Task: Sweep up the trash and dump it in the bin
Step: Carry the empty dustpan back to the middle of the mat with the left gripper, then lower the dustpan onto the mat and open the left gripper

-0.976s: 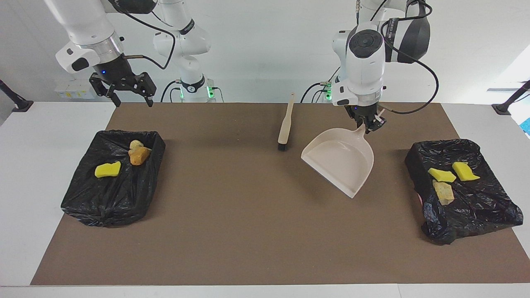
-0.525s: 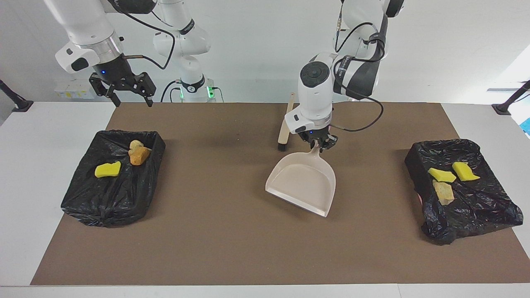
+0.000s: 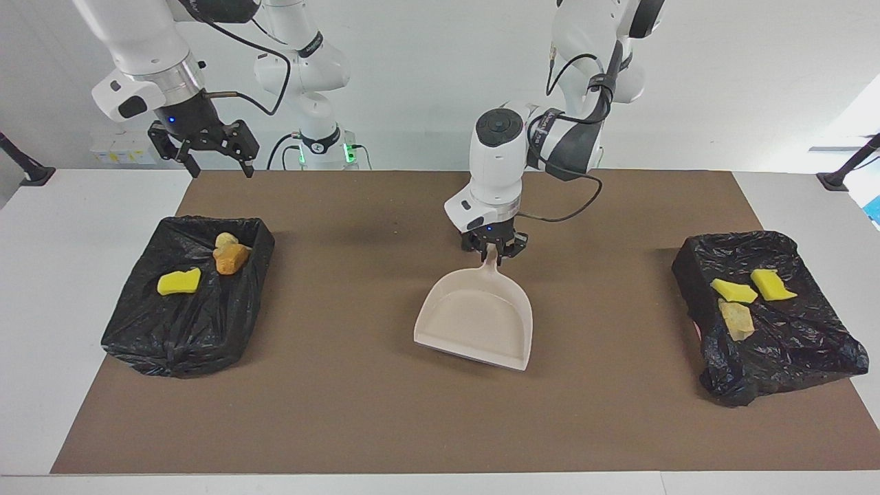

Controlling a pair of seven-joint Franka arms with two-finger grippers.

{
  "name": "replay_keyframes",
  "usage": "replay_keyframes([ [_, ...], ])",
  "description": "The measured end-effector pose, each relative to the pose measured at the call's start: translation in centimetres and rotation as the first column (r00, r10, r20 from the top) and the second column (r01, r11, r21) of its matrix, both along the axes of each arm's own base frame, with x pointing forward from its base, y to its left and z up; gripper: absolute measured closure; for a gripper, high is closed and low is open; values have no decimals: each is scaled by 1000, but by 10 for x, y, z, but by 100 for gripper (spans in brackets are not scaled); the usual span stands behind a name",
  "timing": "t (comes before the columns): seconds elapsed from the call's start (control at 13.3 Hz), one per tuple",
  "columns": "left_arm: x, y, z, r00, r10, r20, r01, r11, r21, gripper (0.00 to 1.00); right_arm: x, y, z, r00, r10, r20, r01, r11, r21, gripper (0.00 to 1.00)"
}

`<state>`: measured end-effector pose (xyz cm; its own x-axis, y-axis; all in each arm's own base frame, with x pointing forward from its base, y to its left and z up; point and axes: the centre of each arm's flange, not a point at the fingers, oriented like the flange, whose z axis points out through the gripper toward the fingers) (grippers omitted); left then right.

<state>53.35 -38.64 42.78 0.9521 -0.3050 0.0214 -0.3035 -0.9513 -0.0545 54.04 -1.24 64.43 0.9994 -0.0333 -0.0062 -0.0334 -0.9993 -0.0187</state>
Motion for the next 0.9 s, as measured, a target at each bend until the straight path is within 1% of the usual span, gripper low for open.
replay_keyframes([
  [0.15, 0, -4, -8, 999, 49, -7, -49, 999, -13, 69, 0, 0, 0, 1000, 0, 0, 0, 1000, 0, 0],
  [0.3, -6, -14, -15, 998, 57, -18, -57, 998, -9, 69, 0, 0, 0, 1000, 0, 0, 0, 1000, 0, 0],
  [0.45, -15, -30, -34, 996, 90, -30, -90, 996, 0, 69, 0, 0, 0, 1000, 0, 0, 0, 1000, 0, 0],
  [0.53, -16, -37, -44, 995, 99, -27, -99, 995, -5, 69, 0, 0, 0, 1000, 0, 0, 0, 1000, 0, 0],
  [0.68, -15, -41, -58, 994, 107, -27, -108, 994, -7, 69, 0, 0, 0, 1000, 0, 0, 0, 1000, 0, 0],
  [0.9, -12, -42, -68, 994, 110, -26, -110, 994, -10, 69, 0, 0, 0, 1000, 0, 0, 0, 1000, 0, 0],
])
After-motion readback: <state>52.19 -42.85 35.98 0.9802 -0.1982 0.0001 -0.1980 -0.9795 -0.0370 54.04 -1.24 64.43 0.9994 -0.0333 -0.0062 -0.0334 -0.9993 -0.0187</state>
